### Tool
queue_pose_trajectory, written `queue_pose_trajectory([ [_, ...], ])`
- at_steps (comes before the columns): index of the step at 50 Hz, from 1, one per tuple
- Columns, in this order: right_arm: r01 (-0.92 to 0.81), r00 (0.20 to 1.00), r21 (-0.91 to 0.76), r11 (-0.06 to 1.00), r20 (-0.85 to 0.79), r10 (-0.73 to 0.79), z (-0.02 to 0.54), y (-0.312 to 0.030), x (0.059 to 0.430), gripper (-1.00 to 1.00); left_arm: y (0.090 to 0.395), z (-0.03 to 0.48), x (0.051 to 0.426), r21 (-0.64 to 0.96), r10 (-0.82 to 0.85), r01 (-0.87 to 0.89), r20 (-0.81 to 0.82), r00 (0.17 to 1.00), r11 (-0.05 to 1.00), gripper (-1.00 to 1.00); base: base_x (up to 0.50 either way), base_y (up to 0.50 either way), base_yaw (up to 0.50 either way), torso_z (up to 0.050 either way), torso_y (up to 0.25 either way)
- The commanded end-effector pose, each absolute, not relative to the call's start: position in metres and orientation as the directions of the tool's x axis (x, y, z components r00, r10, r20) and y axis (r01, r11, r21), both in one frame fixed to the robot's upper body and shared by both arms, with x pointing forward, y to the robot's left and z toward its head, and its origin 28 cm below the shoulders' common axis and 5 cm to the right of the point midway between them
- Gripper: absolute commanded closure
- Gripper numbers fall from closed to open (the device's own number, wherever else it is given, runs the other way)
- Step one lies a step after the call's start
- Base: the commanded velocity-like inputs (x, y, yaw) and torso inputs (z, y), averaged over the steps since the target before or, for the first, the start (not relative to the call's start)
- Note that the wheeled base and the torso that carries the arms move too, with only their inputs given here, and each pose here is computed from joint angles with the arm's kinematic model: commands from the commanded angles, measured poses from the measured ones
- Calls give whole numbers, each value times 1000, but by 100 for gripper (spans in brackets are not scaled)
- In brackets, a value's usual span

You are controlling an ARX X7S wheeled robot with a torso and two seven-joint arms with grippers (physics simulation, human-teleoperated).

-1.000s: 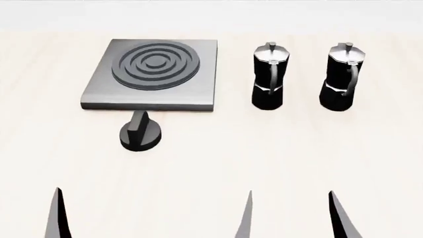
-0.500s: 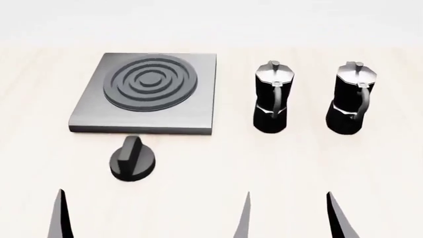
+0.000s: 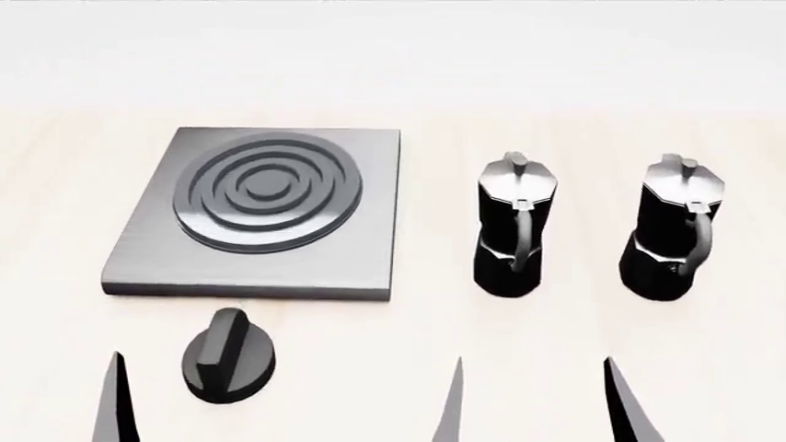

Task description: Put both moka pots on the stove.

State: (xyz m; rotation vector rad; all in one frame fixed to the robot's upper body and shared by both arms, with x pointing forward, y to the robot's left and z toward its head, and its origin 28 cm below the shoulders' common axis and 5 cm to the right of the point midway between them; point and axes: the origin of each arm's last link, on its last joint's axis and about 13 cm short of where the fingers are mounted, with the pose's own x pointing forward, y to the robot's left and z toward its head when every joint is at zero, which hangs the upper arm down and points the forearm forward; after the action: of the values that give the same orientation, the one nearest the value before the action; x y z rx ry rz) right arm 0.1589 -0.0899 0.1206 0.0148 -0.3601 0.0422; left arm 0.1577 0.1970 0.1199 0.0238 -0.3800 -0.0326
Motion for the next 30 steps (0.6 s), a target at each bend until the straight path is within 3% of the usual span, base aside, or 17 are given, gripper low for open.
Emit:
queue_pose_trajectory([
  [1,-44,935,10,999,352,37,120,-90,160,-100,197,120,157,28,-39,31,370,928,999,-100,258,0,0,0,0],
  [30,-23,936,-3,1000,351,22,118,-90,161,-100,196,119,158,33,-42,32,368,929,999,-100,237,0,0,0,1],
])
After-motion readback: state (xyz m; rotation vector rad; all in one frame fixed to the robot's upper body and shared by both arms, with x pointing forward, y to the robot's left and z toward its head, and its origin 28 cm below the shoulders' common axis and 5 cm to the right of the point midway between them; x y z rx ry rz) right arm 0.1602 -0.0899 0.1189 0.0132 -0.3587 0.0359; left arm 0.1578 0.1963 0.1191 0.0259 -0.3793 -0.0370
